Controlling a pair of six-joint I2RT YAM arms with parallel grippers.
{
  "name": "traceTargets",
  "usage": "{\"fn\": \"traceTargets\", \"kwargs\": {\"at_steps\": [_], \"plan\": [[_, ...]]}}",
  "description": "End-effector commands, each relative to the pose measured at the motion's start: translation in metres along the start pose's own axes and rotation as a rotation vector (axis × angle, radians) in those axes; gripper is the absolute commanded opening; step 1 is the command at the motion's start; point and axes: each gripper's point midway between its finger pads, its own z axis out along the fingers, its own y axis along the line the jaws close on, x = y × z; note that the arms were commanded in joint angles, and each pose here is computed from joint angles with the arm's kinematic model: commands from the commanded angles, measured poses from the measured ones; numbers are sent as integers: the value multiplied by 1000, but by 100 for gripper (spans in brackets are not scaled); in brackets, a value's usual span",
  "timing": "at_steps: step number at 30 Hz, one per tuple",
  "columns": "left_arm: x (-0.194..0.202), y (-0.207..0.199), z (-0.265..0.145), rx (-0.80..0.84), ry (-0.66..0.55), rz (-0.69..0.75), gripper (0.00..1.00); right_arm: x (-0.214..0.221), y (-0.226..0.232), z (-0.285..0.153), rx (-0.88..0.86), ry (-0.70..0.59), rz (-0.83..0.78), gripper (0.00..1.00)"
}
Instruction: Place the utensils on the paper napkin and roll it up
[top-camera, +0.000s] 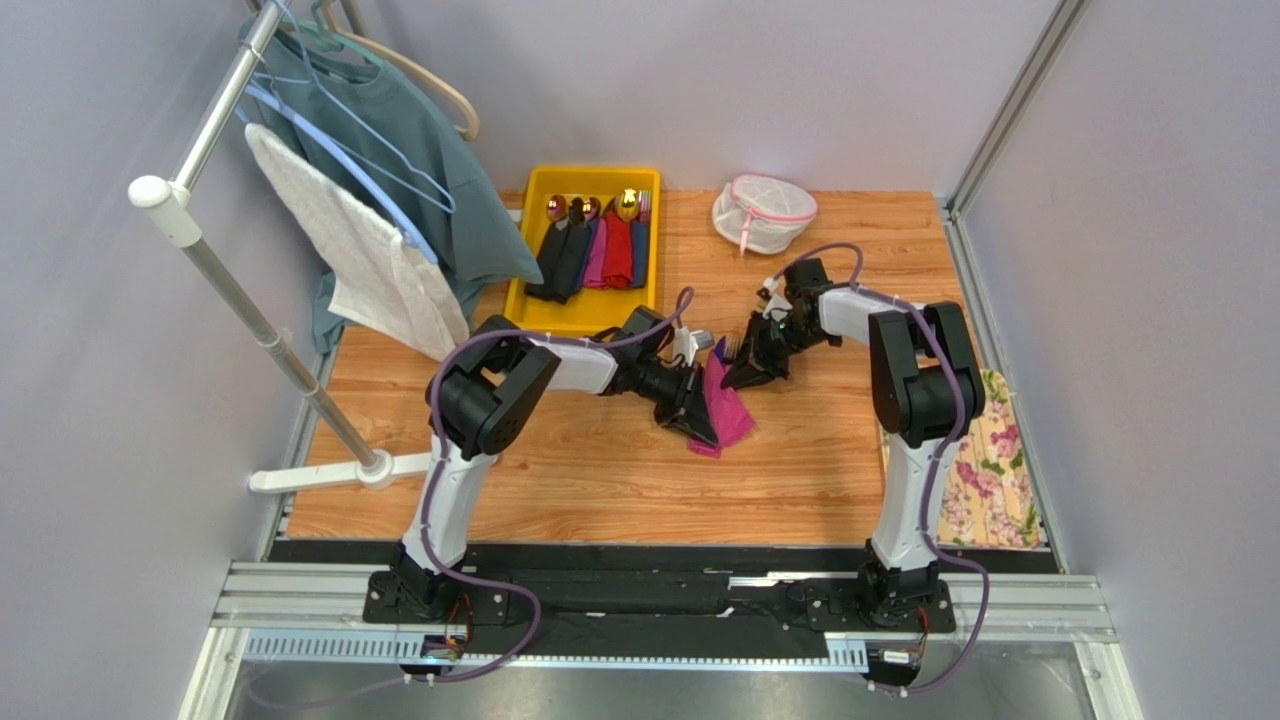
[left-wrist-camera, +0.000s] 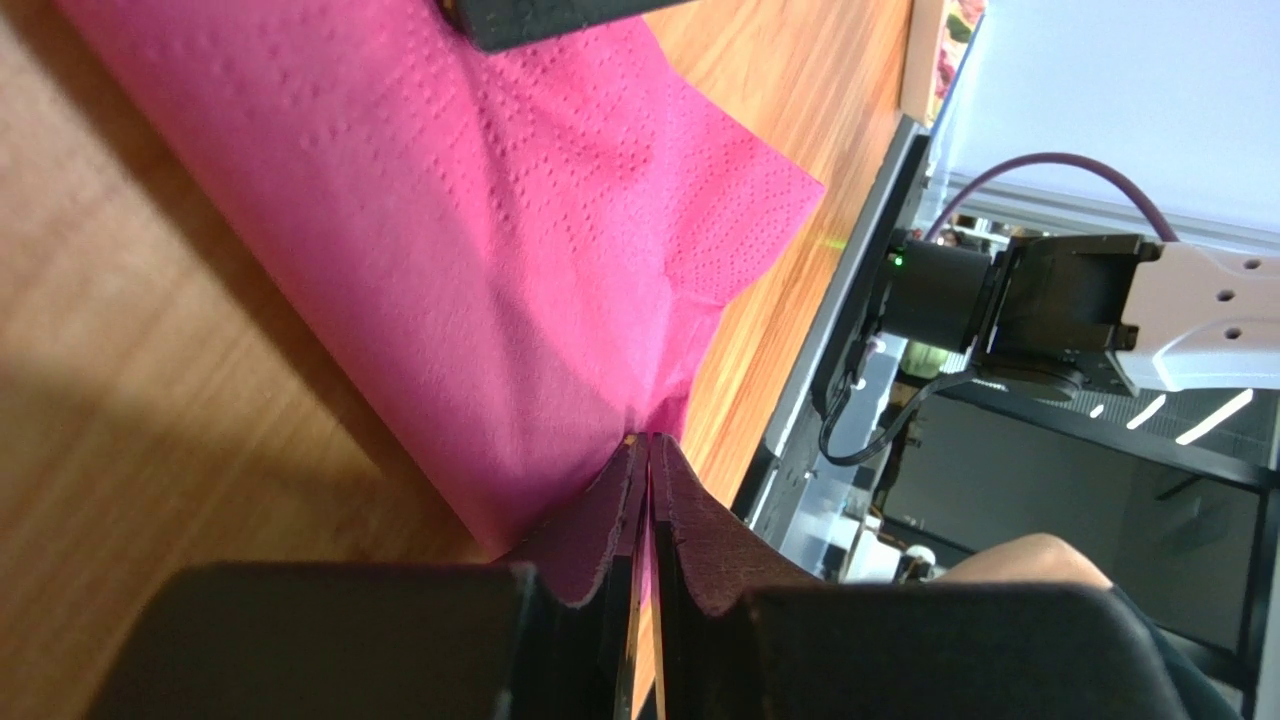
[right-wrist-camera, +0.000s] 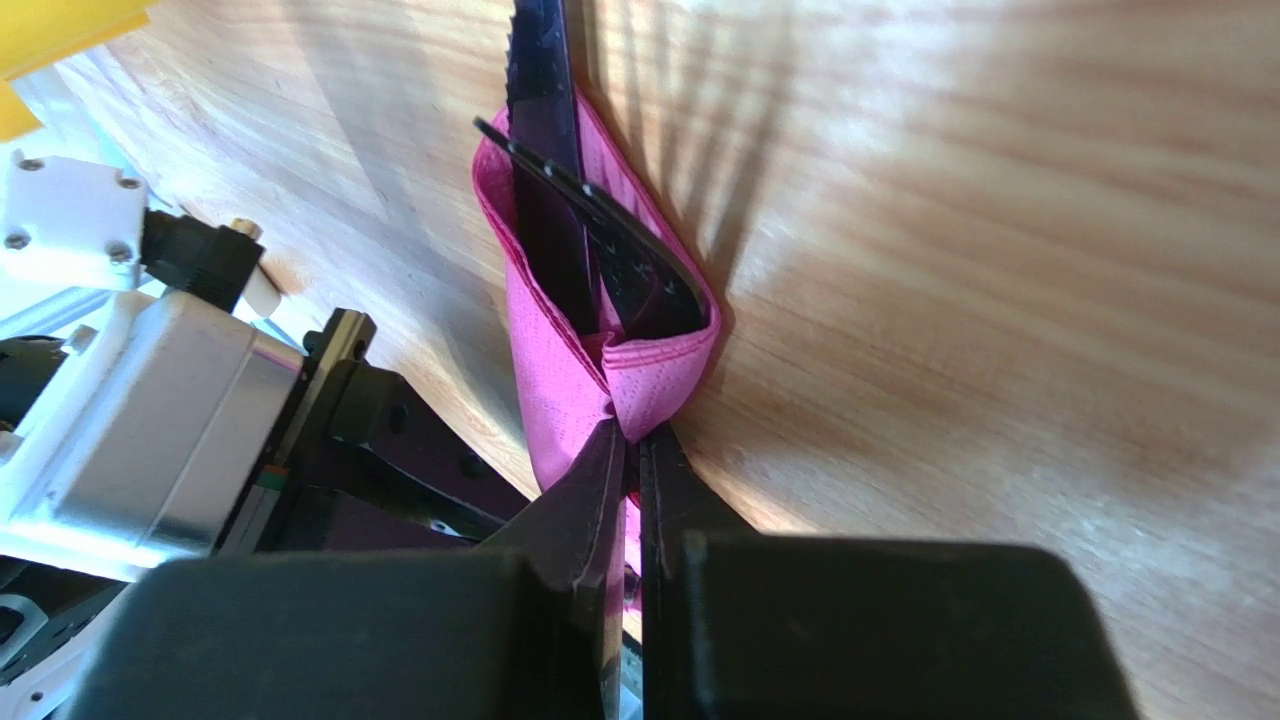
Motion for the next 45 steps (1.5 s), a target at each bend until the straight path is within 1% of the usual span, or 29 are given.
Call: {"fn": "traceTargets", "kwargs": {"at_steps": [1,4,7,8,10,11,13,16,18,21,22,24,25,30,34,37,38,43,45], "plan": [[-3,19,10,-52,-11,8,11,-39,-28,8,149,-131,-77,0],[-5,24,11,-61,-26,-1,9,-46,-19,0,136,-141,-95,1],[-7,28,12,-66,-43,0,7,-51,-2,-18,91,-158,-102,11],[-7,29,13,-63,-44,0,6,-52,3,-24,77,-163,-101,19],[-8,30,13,-62,-49,3,4,-53,22,-42,21,-180,-121,24],[-8,30,14,-60,-49,6,1,-52,31,-48,0,-184,-123,25],[-8,30,14,-55,-48,5,0,-46,48,-61,-59,-187,-137,25],[-9,29,14,-53,-52,17,0,-33,60,-61,-126,-162,-101,25],[-10,27,13,-52,-57,32,0,-24,67,-59,-168,-140,-66,22],[-11,24,11,-46,-62,44,0,-6,62,-43,-201,-76,-3,17],[-10,25,12,-45,-59,44,0,-4,62,-39,-215,-73,0,15],[-11,23,11,-37,-65,51,0,9,54,-28,-227,-35,55,14],[-10,23,12,-36,-65,51,0,8,53,-25,-237,-41,49,14],[-12,19,10,-23,-72,71,0,20,27,-2,-204,8,82,10],[-13,8,5,5,-88,112,0,31,4,13,-161,44,102,9],[-14,-9,-2,44,-100,146,6,37,-10,21,-126,63,118,7],[-15,-16,-4,65,-105,166,10,37,-14,22,-114,60,109,7],[-18,-50,-21,109,-131,223,23,41,-23,27,-88,70,101,5],[-17,-55,-25,114,-137,229,24,41,-25,27,-80,69,95,5]]}}
